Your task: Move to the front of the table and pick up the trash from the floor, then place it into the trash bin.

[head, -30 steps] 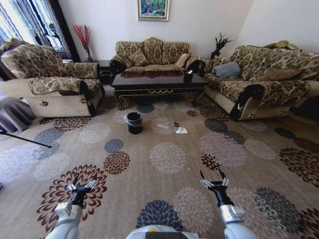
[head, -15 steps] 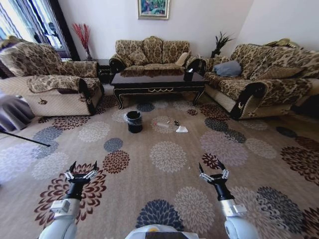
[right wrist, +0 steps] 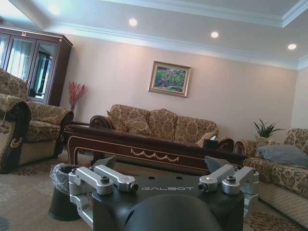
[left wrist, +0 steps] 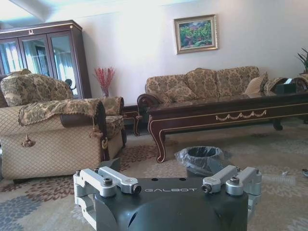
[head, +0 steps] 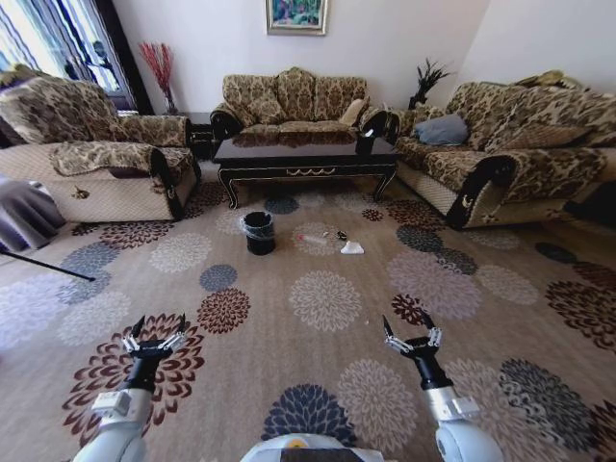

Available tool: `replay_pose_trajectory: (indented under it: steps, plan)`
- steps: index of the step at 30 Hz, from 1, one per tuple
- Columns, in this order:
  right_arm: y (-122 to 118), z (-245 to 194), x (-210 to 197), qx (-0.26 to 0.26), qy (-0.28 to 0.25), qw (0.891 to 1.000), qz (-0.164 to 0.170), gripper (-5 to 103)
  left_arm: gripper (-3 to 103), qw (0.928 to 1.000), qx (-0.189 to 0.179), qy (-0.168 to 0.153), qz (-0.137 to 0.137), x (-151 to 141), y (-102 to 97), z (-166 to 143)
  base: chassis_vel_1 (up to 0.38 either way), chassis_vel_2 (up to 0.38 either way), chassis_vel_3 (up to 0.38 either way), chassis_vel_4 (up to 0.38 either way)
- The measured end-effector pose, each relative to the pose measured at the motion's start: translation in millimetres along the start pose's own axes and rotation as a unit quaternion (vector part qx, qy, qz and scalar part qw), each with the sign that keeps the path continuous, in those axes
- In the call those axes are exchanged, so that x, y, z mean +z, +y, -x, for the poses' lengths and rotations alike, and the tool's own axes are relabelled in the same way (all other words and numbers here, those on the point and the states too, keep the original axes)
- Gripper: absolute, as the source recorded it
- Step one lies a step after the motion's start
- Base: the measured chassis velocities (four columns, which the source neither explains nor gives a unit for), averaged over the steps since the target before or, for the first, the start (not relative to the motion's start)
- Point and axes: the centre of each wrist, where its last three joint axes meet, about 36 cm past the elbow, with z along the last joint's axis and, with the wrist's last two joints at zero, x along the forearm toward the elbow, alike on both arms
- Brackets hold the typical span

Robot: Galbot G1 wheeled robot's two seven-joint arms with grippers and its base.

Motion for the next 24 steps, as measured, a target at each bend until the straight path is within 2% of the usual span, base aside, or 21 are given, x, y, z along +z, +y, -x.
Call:
replay_pose_trajectory:
  steps: [8,13,24]
  plan:
    - [-0.7,-0.4,1.1,0.003,0.005,1.000,0.003,100,100,1.0000,-0.002,0.009,0.002,2.6,0.7,-1.9,0.000,0.000,0.000,0.000]
    - [0.6,-1.3,2.8,0.002,0.008,1.000,0.002,100,100,0.9997,-0.001,0.022,-0.014,-1.7,-3.2,-4.8,0.000,0.000,0.000,0.000]
    - [-1.3,-2.9,3.1,0.008,0.011,1.000,0.001,100,100,0.9996,-0.005,0.025,-0.010,4.9,-1.9,-4.9,0.000,0.000,0.000,0.000]
